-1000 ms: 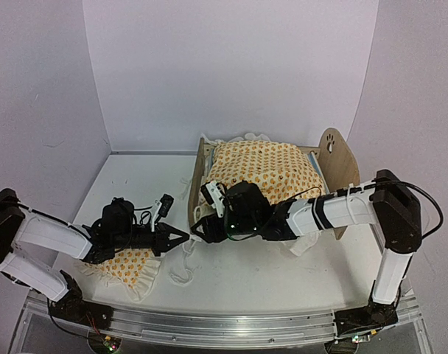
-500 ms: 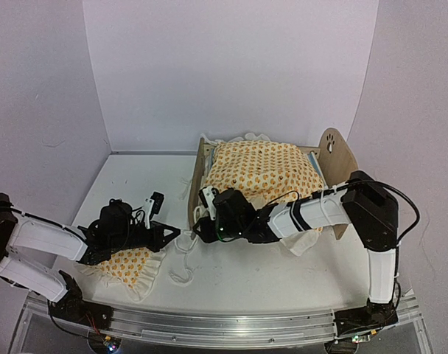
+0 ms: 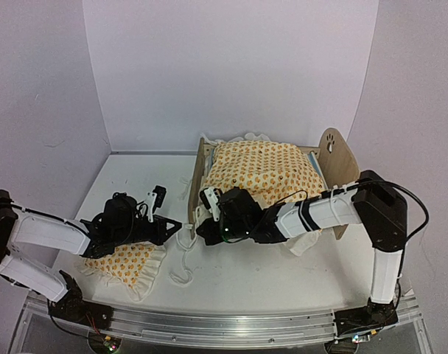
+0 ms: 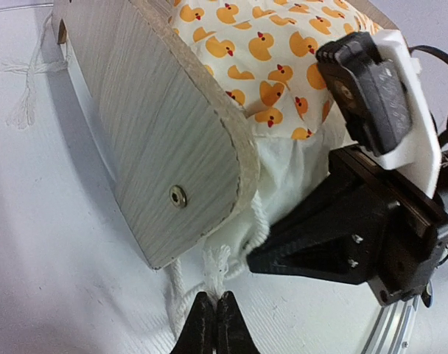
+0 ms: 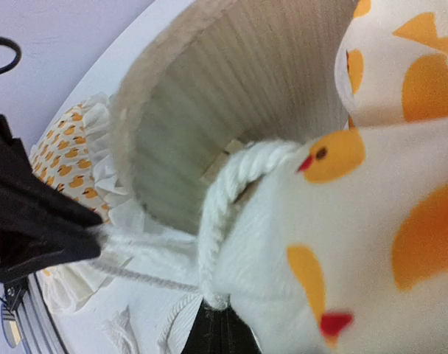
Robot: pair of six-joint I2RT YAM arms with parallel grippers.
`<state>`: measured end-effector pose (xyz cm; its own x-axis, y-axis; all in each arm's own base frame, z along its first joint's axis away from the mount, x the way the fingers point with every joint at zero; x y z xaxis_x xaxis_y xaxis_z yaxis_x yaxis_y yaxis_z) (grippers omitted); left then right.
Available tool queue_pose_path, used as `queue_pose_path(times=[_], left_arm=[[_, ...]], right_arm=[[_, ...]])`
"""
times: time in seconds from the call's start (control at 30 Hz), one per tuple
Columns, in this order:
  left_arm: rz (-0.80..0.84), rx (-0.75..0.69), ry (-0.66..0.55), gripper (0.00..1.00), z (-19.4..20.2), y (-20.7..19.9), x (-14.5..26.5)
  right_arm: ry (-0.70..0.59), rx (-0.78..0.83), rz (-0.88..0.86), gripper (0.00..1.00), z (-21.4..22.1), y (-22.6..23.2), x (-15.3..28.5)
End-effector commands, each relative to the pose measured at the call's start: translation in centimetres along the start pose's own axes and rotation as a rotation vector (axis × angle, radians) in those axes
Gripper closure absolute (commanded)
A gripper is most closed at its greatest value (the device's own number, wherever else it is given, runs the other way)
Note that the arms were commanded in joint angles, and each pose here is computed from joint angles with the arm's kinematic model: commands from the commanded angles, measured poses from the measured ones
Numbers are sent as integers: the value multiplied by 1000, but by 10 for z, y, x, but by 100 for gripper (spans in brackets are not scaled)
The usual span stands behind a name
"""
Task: Set up the pet bed
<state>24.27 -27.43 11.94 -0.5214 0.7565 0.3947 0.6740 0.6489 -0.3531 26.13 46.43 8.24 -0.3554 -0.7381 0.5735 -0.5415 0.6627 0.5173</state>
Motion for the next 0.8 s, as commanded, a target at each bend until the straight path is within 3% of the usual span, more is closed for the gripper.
queue_pose_path(times=[0.0, 0.13, 0.33, 0.77], left_arm=[[-22, -5, -27, 100, -25, -1, -11], [21, -30, 5, 100, -27, -7, -22], [247, -137, 72, 100, -17, -42, -26], [553, -217, 190, 100, 14, -69, -38]], right_arm=[[-31, 23, -163, 100, -20, 40, 35], [8, 59, -239, 100, -15, 54, 43], [-2, 71, -258, 100, -22, 61, 44], [22, 129, -382, 96, -26, 87, 51]])
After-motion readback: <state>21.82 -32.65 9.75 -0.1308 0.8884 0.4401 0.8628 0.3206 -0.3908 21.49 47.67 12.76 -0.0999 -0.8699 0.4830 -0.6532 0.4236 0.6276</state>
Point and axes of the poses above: each gripper's point midway between its finger pads, its own x axis back along the fingers, its own y axis along the line the jaws close on, z = x × y, the point moved 1 cm from there along x, back along the fingers, and after that the axes turned 8 degrees about -x, right-handed, at the moved point
